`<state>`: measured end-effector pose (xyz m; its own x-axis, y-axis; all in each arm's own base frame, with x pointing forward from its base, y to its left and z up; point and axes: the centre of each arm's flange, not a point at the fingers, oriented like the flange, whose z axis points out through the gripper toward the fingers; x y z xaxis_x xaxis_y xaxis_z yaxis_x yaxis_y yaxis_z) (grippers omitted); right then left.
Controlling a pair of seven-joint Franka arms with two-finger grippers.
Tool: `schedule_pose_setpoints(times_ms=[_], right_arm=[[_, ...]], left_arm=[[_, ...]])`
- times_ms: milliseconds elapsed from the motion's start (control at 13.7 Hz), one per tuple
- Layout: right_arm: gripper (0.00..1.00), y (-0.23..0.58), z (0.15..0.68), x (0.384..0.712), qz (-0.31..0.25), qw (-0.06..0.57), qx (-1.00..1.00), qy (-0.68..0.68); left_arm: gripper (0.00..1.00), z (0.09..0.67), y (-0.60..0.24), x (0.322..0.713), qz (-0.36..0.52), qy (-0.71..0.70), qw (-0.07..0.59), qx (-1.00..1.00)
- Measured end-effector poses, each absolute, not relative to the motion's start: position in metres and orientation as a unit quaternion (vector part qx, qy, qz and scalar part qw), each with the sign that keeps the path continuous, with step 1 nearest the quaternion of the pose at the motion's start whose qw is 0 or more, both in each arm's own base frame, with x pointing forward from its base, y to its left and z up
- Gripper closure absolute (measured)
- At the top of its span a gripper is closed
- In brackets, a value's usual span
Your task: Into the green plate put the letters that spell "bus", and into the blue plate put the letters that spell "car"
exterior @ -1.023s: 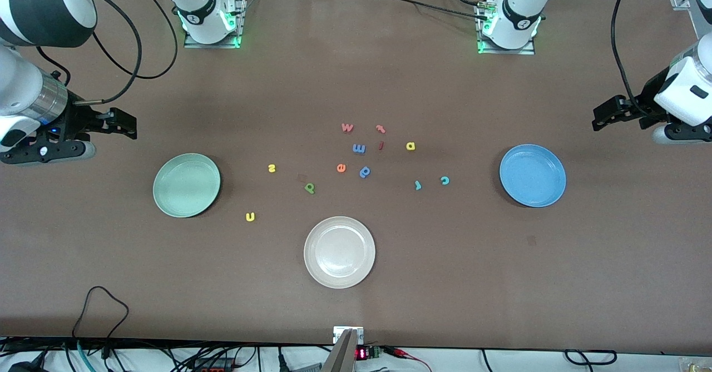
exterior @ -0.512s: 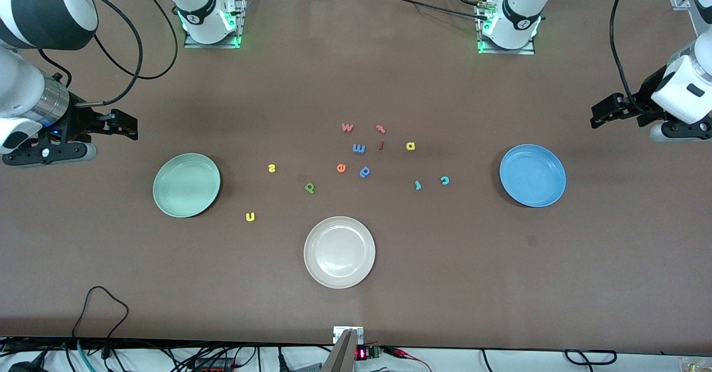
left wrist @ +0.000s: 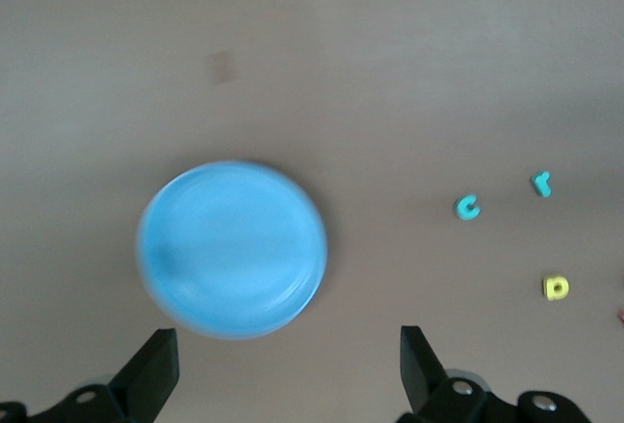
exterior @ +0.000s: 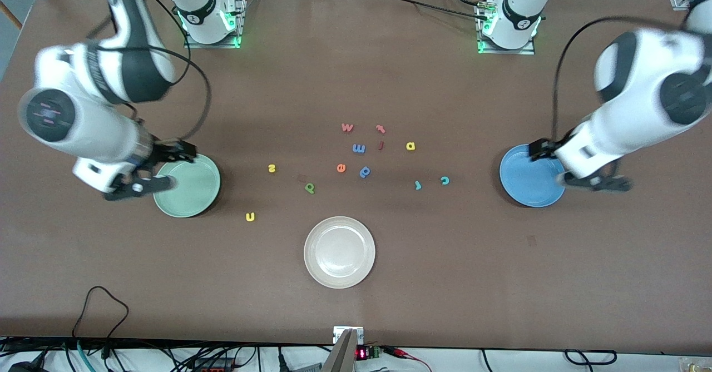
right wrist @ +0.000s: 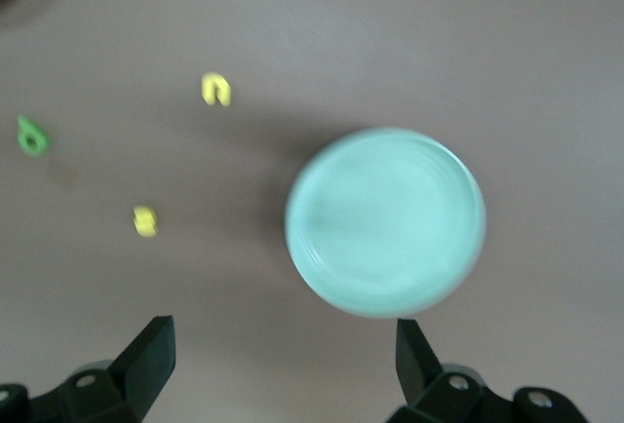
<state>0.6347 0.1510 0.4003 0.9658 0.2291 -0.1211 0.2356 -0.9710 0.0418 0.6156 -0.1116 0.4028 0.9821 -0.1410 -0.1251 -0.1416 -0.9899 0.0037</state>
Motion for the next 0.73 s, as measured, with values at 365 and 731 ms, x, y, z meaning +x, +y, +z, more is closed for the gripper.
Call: schedule_pose_setpoints(times_ms=[365, 731], right_arm=[[0.0, 0.184, 0.312, 0.658, -0.019, 0.022, 0.995, 0.094], [0.0, 0.222, 0.248, 0.661, 0.016, 0.013, 0.997, 0.07]], left_arm=[[0.19, 0.302, -0.204, 0.642, 0.09, 0.071, -0.032, -0.993], [0.35, 0.234, -0.268, 0.64, 0.105, 0.04, -0.029, -0.993]])
